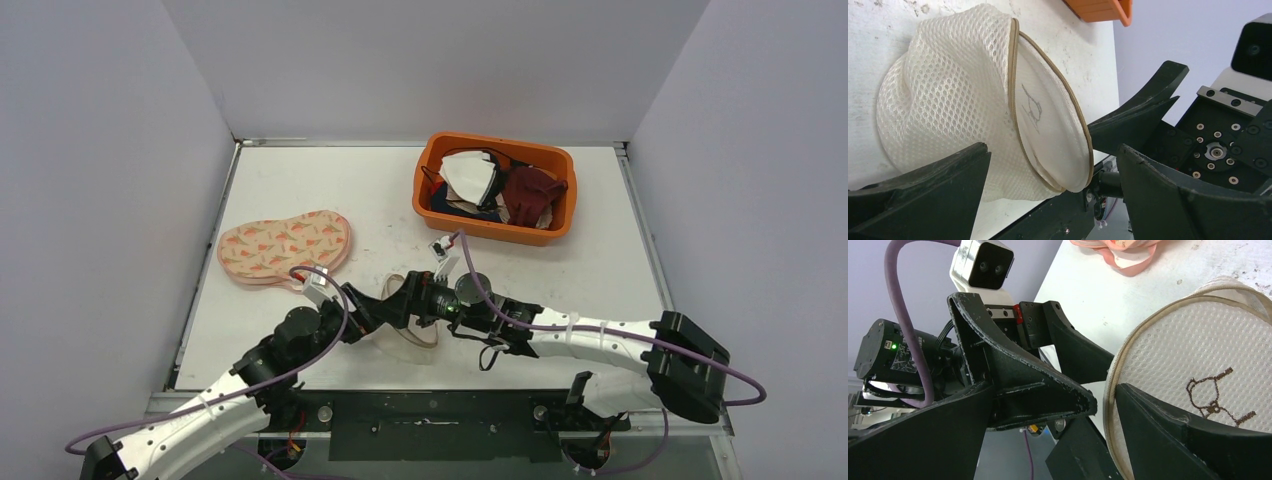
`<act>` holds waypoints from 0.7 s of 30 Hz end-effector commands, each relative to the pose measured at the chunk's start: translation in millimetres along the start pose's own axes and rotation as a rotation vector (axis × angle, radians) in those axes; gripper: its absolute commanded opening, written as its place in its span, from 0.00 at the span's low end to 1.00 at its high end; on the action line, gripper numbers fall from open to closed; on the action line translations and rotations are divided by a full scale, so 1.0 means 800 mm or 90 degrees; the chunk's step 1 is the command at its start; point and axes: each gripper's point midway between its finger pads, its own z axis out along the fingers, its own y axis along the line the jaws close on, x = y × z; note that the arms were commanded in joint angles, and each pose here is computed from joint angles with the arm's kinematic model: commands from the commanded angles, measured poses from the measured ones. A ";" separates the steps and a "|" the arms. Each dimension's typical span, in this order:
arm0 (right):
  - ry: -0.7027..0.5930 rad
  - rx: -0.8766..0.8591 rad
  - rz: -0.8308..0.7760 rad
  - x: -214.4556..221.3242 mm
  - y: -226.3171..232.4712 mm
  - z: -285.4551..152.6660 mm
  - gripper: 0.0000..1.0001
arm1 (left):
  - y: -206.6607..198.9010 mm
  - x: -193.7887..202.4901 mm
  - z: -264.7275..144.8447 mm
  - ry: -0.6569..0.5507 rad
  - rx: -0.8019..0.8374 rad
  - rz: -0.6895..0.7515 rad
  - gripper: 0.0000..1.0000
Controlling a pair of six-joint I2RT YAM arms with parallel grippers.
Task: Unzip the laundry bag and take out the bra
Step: Close the laundry bag at the center of the board.
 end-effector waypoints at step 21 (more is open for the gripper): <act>-0.077 0.046 -0.113 -0.064 0.038 -0.082 0.90 | -0.031 -0.029 0.028 -0.058 0.015 -0.028 0.99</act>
